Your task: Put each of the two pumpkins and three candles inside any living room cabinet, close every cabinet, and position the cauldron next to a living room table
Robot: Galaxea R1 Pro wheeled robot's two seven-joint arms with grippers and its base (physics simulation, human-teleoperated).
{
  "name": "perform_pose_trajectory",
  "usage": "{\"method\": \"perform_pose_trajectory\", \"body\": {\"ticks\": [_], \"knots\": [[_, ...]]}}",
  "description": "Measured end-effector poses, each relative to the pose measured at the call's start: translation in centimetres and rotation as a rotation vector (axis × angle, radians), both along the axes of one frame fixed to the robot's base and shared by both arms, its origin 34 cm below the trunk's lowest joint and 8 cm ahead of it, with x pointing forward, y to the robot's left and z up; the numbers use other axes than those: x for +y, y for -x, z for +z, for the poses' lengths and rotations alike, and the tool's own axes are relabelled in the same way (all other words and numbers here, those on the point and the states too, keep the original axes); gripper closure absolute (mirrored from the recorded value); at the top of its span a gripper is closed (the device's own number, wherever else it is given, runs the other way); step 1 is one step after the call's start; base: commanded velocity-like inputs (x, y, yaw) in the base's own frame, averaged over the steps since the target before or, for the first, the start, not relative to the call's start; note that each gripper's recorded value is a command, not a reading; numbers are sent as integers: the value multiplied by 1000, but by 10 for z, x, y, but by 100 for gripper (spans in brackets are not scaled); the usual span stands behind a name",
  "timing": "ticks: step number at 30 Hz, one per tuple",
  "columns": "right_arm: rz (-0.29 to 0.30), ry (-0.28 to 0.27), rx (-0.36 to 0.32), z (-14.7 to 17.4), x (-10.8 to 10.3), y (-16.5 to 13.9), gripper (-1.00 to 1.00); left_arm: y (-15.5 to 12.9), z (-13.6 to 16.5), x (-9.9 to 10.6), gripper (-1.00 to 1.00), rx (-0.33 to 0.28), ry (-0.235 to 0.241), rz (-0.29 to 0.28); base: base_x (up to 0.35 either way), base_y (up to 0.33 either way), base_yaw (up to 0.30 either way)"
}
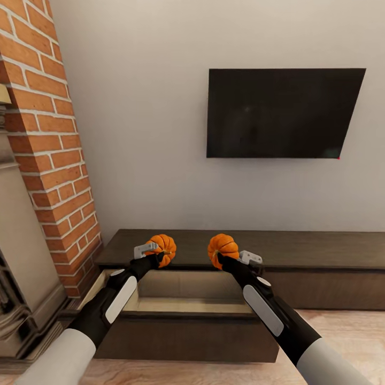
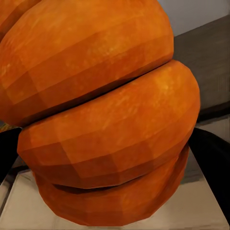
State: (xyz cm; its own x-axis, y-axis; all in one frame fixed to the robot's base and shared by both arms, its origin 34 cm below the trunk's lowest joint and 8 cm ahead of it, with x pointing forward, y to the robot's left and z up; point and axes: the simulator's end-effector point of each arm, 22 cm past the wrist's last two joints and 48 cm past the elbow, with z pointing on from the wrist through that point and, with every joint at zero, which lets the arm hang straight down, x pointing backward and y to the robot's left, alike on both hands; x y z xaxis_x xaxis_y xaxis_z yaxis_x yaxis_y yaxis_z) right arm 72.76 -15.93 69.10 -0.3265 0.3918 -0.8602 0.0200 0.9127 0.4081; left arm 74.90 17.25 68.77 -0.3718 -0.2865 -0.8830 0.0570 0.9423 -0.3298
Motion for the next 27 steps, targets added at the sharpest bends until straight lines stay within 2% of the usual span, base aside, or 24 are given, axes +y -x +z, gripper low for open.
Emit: {"method": "perform_pose_trajectory", "body": {"ticks": [5,13,21,27], "knots": [[-1,2,2,-1,0,0,100,0,0,1,100,0,0,3,161,0,0],[0,3,5,-2,-1,0,100,0,0,2,100,1,-2,7,17,0,0],[2,4,18,-22,1,5,100,4,-18,2,100,5,-1,7,0,0,0],[54,37,108,-53,9,16,100,11,-30,-7,100,40,-7,-27,0,0,0]]}}
